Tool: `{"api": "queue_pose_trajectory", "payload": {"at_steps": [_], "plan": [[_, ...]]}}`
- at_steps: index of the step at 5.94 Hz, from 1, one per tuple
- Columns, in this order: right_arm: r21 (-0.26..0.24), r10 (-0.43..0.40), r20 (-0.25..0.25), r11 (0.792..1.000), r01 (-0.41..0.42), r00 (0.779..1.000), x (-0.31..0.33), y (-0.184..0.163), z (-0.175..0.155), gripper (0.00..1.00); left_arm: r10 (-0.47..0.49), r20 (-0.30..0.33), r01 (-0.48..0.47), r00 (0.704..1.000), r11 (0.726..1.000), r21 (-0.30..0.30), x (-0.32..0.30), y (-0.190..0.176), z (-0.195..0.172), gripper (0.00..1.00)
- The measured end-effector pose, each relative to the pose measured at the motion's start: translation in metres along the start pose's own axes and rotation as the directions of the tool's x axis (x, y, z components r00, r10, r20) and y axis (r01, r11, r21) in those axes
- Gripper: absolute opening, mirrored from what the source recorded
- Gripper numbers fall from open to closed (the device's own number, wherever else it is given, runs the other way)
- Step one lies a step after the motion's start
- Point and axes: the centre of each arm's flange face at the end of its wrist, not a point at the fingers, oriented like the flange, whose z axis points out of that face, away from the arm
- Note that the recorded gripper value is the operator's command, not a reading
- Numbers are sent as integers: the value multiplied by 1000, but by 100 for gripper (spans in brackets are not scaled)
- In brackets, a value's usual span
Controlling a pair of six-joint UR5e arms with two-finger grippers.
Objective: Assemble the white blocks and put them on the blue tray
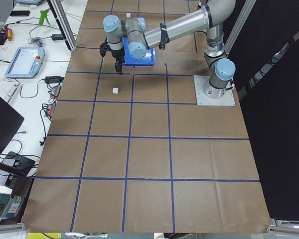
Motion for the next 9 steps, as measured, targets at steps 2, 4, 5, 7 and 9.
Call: {"api": "queue_pose_trajectory", "payload": {"at_steps": [2,4,5,7,9], "plan": [[3,-464,-46,886,464,885,54,27,22,100,34,14,-34,999,999,17,-23,-21,61,99],[113,-580,-80,803,585,811,79,27,51,100,38,7,-38,999,999,-15,-31,-24,100,37],[208,-573,-95,788,579,814,97,41,72,100,38,3,-38,999,999,-25,-31,-23,108,13],[412,-562,-100,728,549,821,146,77,155,100,33,-1,-33,999,999,-22,-32,-25,109,0],[545,-576,-88,655,523,813,171,80,243,100,97,15,-97,995,995,10,-28,-25,83,0]]}}
